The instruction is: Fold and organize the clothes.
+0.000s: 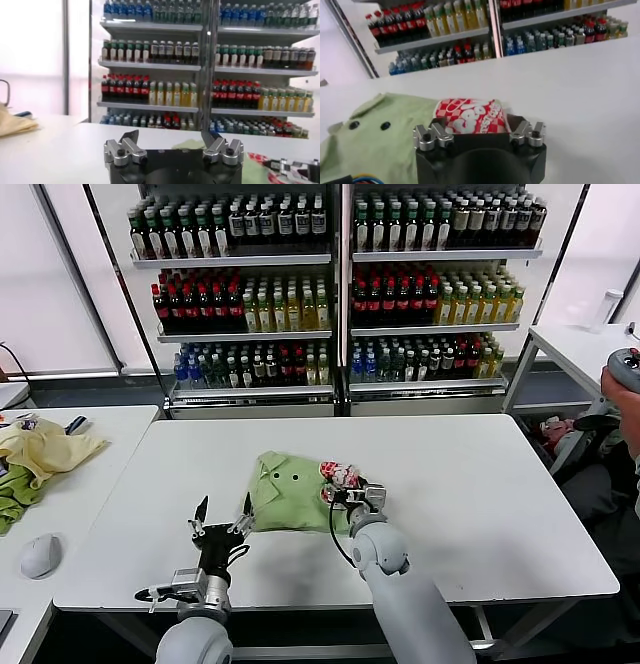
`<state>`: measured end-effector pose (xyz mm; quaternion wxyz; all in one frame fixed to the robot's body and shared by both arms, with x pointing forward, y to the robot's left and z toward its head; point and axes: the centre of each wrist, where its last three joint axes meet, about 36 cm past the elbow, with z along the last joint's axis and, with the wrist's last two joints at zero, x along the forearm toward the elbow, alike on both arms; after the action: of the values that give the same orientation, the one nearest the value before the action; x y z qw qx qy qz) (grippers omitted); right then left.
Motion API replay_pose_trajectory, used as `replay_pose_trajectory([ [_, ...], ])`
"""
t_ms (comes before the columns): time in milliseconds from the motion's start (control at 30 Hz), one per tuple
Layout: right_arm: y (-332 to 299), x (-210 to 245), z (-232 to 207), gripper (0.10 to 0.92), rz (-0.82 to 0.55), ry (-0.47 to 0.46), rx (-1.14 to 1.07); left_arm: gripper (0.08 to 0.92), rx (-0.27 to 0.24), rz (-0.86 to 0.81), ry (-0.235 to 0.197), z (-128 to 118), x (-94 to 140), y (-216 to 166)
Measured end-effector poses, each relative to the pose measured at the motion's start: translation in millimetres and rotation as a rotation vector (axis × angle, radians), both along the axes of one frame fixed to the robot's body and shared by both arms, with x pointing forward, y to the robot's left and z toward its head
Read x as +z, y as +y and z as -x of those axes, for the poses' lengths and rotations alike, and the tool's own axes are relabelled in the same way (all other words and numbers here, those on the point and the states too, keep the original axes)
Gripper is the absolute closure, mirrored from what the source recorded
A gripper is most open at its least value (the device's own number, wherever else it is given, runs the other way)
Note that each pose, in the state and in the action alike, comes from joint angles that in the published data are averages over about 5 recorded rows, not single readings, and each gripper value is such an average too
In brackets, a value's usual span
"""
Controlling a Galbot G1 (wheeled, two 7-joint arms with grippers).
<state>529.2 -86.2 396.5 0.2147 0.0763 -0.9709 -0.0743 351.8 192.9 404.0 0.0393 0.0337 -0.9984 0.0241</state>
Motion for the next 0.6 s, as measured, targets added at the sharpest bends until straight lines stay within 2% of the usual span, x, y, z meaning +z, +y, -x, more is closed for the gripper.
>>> replay_pose_trajectory([
  [333,8.9,-10.3,-14.9,0.565,0.069,0.018,-0.026,0.177,0.020,-0.007,0.001,16.6,-0.3,10.4],
  [600,-10.0,-13.8,-34.4,0.793,0.136,0.008,-0.042,0.177,0.023,-0.010,0.008,22.0,-2.4,11.9],
])
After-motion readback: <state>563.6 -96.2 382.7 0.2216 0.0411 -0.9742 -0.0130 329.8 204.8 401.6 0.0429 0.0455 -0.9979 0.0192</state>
